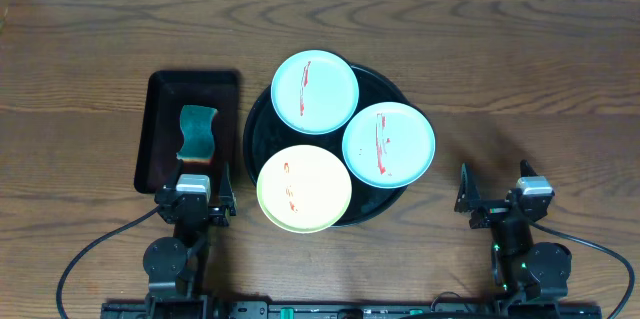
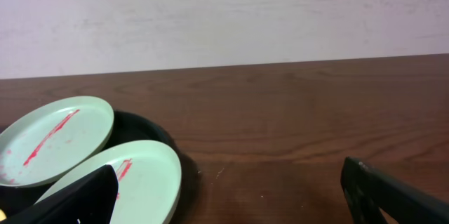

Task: Clean dirty plates on tray and stack at the side
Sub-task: 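Move the left gripper over the green sponge in the black tray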

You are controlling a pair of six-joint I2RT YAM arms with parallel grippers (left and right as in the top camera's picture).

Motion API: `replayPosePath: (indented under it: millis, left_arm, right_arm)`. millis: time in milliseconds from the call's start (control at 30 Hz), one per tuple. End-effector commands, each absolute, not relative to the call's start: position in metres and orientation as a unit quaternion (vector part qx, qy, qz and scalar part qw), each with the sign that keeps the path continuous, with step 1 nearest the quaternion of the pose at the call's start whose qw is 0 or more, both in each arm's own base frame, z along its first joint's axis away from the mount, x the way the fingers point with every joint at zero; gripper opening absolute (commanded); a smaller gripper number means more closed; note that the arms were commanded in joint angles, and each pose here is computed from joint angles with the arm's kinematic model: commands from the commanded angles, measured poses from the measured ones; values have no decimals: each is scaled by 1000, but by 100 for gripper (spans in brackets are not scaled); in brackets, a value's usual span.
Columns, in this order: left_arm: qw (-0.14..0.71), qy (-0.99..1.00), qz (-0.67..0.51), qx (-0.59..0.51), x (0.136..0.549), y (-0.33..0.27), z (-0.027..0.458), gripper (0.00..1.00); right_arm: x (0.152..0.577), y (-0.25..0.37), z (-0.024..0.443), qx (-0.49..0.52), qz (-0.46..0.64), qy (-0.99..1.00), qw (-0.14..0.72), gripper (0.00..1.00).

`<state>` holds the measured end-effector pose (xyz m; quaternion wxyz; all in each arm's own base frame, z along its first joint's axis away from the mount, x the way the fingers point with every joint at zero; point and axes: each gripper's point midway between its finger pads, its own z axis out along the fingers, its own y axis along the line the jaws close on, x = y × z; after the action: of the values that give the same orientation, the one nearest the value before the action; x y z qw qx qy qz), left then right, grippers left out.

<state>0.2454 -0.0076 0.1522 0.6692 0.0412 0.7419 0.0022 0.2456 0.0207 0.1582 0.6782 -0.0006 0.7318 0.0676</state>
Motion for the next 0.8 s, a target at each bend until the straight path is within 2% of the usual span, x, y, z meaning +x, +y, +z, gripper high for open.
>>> replayPosePath:
  millis: [0,200,433,767]
  left_arm:
    - [649,759,3,50,244,-10,136,76]
    - [651,758,-6,41,244,-10,139,76]
    - [645,763,-43,-2,245,-10,158,76]
    - [534,841,-84,5,263,-24,202,76]
  right_arm:
    - [246,18,158,5,63,731,680,99]
    - [246,19,160,9,73,728,681,99]
    - [244,24,168,59,142,720,676,99]
    - [238,34,204,51,164,756,631,99]
